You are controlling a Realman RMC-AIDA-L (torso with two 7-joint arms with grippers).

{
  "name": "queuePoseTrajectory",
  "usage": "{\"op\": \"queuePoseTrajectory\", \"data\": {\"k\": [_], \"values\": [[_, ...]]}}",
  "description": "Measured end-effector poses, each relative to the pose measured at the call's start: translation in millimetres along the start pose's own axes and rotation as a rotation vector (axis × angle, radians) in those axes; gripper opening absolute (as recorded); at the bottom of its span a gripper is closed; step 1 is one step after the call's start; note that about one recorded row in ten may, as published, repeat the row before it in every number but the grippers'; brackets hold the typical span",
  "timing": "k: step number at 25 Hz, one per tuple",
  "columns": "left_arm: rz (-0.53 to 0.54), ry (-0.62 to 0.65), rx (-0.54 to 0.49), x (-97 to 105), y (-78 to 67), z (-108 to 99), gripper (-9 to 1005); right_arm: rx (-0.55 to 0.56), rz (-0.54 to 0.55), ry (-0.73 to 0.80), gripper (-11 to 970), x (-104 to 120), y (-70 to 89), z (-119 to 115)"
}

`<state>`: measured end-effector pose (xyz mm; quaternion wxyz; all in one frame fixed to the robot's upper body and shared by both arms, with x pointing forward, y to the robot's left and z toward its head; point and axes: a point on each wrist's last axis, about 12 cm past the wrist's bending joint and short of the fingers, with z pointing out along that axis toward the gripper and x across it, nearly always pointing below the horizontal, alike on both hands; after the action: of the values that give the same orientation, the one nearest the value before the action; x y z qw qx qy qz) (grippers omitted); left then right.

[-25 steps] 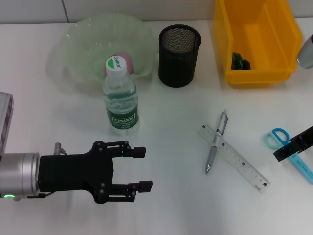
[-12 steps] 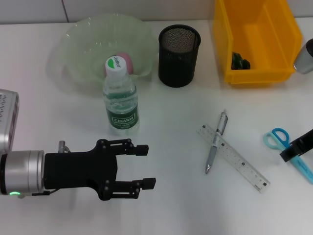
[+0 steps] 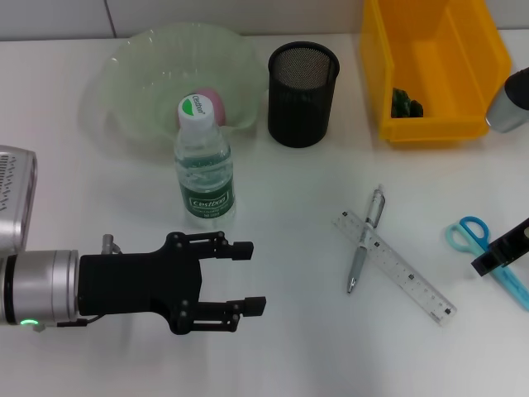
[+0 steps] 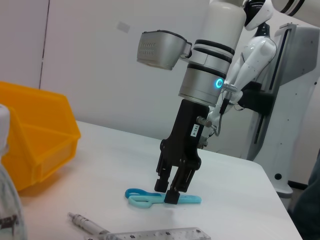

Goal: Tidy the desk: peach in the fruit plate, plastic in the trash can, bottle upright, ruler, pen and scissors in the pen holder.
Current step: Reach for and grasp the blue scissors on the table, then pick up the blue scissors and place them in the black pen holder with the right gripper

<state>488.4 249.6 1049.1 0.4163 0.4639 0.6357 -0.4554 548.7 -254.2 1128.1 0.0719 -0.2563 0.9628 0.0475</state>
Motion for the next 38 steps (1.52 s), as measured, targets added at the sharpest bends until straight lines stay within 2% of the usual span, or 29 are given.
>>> {"op": "queuePoseTrajectory", "data": {"k": [10,21,28,34,38], "values": [[0.0,-0.001,0.0,0,-0.1,0,742,0.003,-0.006,0.013,382,-1,-0.3,5],[-0.003,-0.002,0.002,0,-0.7,1,742,0.009,-0.007,0.008,352,-2,-0.7,6],[-0.003,-0.004,0.0,0,-0.6,1,742,0.01,-0.014,0.004,237,-1,-1.1,6],[-0.004,-0.006,-0.004,1,-0.6,0,742,0.015,-0.018,-0.064,225,-1,-3.0,-8],[-0.01,-0.006,-0.003,0,-0.3,0,742,-0.03,0.01,-0.213,229,3,-13.0,-33]]}}
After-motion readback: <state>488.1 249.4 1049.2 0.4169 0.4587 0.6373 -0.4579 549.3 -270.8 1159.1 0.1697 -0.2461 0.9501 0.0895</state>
